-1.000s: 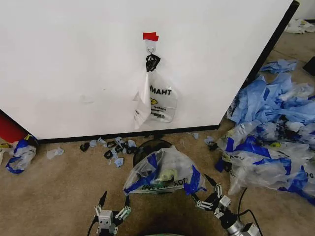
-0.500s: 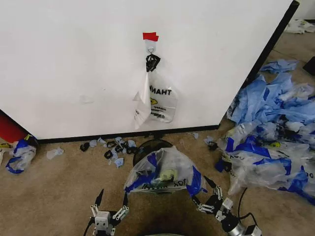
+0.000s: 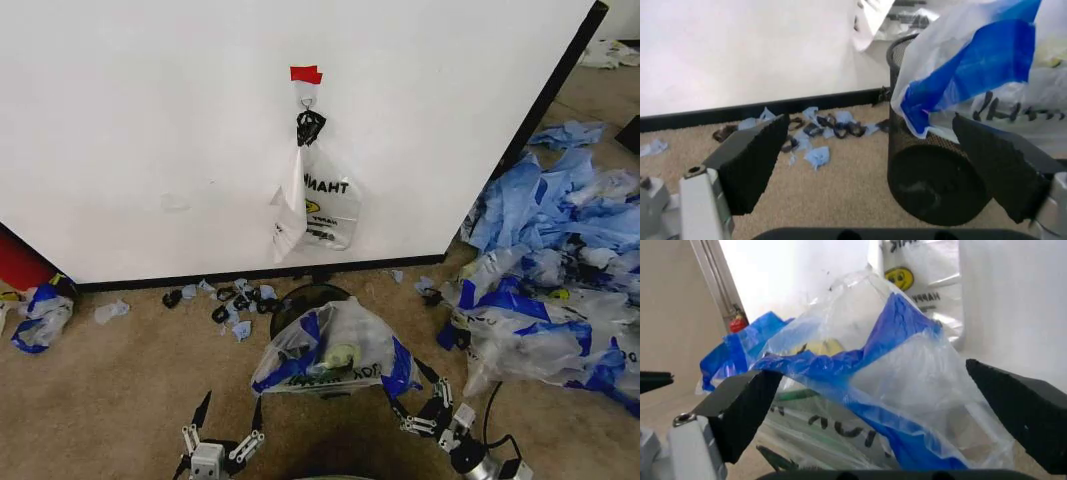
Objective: Pick up the garbage bag from the wall and place it over the trash bin.
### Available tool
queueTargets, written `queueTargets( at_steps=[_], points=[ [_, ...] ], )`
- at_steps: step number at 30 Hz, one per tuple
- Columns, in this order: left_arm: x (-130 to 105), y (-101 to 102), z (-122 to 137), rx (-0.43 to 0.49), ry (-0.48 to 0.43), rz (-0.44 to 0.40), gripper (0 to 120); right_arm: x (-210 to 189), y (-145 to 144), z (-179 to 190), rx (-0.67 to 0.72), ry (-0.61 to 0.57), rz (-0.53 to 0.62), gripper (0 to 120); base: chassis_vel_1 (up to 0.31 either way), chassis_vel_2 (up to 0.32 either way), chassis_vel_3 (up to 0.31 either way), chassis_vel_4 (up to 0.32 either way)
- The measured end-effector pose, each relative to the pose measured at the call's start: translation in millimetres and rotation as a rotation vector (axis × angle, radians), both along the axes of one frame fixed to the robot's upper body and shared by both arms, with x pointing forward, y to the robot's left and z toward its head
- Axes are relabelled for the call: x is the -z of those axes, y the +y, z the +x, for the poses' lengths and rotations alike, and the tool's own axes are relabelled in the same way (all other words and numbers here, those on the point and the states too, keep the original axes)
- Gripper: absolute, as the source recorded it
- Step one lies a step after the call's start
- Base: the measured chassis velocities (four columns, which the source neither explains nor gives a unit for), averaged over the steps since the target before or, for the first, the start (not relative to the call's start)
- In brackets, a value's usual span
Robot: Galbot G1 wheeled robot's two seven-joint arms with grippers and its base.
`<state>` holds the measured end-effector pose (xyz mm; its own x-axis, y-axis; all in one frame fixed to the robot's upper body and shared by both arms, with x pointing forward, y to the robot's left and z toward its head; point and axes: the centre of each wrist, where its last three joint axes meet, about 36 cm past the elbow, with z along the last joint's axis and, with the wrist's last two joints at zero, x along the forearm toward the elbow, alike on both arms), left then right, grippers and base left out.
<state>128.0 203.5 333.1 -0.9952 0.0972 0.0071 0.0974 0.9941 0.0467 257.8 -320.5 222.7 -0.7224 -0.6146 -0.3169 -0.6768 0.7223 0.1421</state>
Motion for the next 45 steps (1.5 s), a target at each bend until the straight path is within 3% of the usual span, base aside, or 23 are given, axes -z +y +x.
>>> queueTargets(
  at_steps=[10,24,30,34,41,45],
  points=[
    [-18.1,1.2,-5.2,-0.007,-0.028,0.001,97,-4.4,7.3,4.5,-0.004,-0.009,0.039,100,0.0,0.0,0.0,0.0],
    [-47.3,-1.6,11.2,-0.003,-0.119,-0.011,97,-5.9,10.7,6.1,-0.007,-0.011,0.052,100,0.0,0.0,0.0,0.0],
    [-87.5,18.6,61.8,0.057,-0.203,-0.068,96,-9.2,17.4,11.9,0.0,-0.015,0.063,100,0.0,0.0,0.0,0.0],
    [-103.0,30.9,83.5,0.106,-0.21,-0.086,94,-11.2,20.0,14.3,0.001,-0.018,0.062,100,0.0,0.0,0.0,0.0],
    [-146.0,68.1,154.0,0.237,-0.033,-0.221,93,-18.7,30.7,23.3,0.019,-0.035,0.046,100,0.0,0.0,0.0,0.0],
    [-155.1,77.4,170.4,0.265,0.051,-0.251,93,-21.3,41.6,30.3,0.019,-0.042,0.043,100,0.0,0.0,0.0,0.0]
  ],
)
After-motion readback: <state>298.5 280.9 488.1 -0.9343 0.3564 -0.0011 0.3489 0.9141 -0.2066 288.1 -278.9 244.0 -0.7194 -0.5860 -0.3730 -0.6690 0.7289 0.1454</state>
